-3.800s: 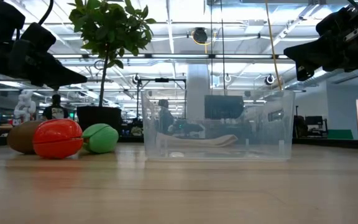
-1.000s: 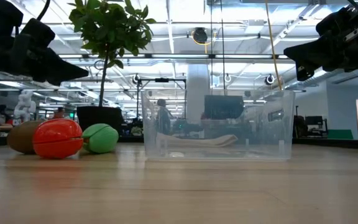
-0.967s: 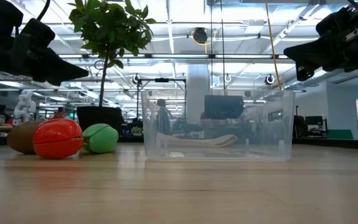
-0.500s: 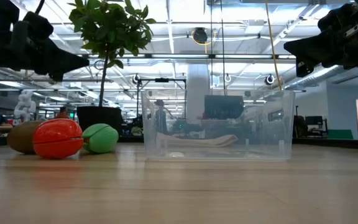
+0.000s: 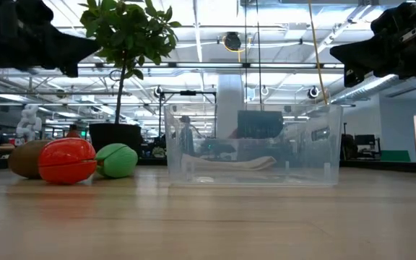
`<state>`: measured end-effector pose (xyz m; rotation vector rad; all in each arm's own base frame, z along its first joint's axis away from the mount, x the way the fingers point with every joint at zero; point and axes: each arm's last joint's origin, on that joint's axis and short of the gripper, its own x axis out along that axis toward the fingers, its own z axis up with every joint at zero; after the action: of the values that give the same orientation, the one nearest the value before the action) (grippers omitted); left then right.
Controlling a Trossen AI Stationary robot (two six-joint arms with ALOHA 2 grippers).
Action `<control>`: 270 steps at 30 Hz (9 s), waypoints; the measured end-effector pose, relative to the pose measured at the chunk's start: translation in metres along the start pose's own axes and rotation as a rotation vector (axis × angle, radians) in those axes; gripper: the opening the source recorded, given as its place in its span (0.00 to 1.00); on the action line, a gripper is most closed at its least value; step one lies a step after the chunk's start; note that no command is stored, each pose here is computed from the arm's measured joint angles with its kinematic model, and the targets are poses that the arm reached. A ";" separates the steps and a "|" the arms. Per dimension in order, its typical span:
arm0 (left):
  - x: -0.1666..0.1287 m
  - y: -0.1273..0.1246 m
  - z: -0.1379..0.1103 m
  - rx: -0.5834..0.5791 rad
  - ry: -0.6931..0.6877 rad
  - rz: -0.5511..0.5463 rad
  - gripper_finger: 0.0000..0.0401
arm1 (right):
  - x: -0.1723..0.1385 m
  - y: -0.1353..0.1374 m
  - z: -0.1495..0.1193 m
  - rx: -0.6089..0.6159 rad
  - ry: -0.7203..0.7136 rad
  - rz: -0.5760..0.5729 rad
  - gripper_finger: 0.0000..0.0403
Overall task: Pick and placing Produce into tupperware
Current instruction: Put the brown kiwi into the transparent bin
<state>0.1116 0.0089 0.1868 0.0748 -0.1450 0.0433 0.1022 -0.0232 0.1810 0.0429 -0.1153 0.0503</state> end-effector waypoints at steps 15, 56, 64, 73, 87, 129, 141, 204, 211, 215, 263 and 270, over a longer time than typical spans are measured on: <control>0.001 0.002 0.053 0.020 -0.146 -0.058 0.06 | 0.000 0.000 0.000 0.000 0.001 0.000 0.00; 0.074 -0.002 0.125 -0.302 0.994 -0.053 0.73 | 0.000 0.000 -0.001 0.008 0.011 -0.002 0.32; 0.090 -0.005 0.099 -0.285 1.199 -0.055 0.73 | 0.000 0.000 -0.001 0.004 0.010 -0.007 0.33; 0.107 -0.013 0.072 -0.223 1.356 -0.102 0.73 | 0.000 0.000 -0.001 0.004 0.010 -0.008 0.33; 0.118 -0.044 0.041 0.007 1.499 -0.144 0.73 | 0.000 0.000 -0.001 0.003 0.009 -0.008 0.33; 0.104 -0.073 -0.032 0.014 1.603 -0.221 0.73 | 0.000 0.000 -0.002 0.006 0.016 -0.008 0.33; 0.108 -0.075 -0.035 0.014 1.571 -0.233 0.73 | 0.000 0.000 -0.002 0.006 0.017 -0.008 0.33; 0.128 -0.066 -0.003 0.114 1.541 -0.243 0.55 | 0.000 0.000 -0.002 0.007 0.018 -0.008 0.33; 0.131 -0.064 0.014 0.143 1.587 -0.221 0.55 | 0.000 -0.001 -0.002 0.007 0.018 -0.008 0.33; 0.133 -0.063 0.025 0.167 1.564 -0.236 0.55 | 0.000 -0.001 -0.002 0.006 0.018 -0.008 0.33; 0.051 -0.039 0.034 0.081 0.215 -0.214 0.56 | 0.000 -0.001 -0.002 -0.004 0.017 -0.008 0.33; 0.040 -0.038 0.020 0.080 0.168 -0.229 0.56 | 0.000 -0.001 -0.002 -0.004 0.018 -0.008 0.33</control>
<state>0.1501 -0.0292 0.2095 0.1668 0.0343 -0.1733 0.1026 -0.0236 0.1791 0.0387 -0.0977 0.0421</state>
